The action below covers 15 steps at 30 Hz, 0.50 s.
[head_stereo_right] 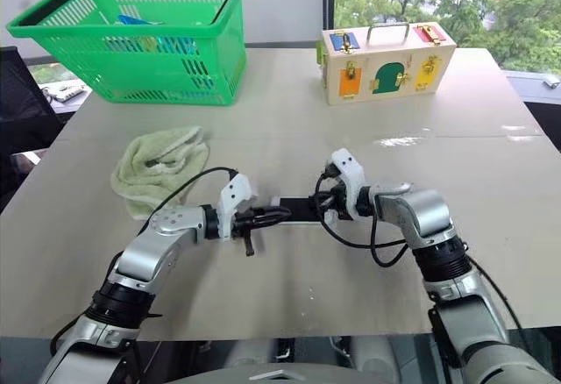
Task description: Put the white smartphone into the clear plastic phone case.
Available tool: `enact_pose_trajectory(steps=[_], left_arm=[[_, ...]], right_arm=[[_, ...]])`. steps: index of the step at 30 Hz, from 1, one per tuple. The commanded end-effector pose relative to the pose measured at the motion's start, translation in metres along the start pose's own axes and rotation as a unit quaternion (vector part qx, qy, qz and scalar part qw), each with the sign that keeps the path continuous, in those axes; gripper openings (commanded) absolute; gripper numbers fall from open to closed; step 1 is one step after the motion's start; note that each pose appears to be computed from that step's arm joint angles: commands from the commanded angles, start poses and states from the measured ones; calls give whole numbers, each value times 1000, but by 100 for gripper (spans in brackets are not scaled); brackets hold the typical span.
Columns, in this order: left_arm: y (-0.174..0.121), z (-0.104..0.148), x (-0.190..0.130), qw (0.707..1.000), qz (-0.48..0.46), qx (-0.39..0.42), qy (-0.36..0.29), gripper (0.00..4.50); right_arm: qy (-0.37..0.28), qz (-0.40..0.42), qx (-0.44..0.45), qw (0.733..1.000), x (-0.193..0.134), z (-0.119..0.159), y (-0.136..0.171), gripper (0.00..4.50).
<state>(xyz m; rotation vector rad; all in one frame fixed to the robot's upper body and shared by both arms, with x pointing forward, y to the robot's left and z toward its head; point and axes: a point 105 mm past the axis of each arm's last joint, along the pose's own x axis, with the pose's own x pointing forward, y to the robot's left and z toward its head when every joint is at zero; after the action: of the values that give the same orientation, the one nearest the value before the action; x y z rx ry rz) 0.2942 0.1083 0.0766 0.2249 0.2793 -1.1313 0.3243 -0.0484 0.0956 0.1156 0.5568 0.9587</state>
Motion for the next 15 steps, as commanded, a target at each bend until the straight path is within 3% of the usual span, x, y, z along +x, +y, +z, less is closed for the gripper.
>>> enact_pose_trajectory(steps=[1,8,11,14,15], left_arm=[[3,-4,-4,1000,22,-19,-10,27],[13,32,-16,991,59,-37,-114,27],[16,40,-29,985,64,-66,-143,23],[16,49,-42,982,68,-70,-164,98],[16,50,-46,981,70,-69,-164,155]], right_arm=[[-114,-2,-58,992,-25,41,12,0],[-147,-27,-165,975,-53,36,19,0],[-156,-33,-171,972,-68,34,20,97],[-149,-38,-183,971,-81,28,19,225],[-147,-42,-187,970,-87,25,19,284]])
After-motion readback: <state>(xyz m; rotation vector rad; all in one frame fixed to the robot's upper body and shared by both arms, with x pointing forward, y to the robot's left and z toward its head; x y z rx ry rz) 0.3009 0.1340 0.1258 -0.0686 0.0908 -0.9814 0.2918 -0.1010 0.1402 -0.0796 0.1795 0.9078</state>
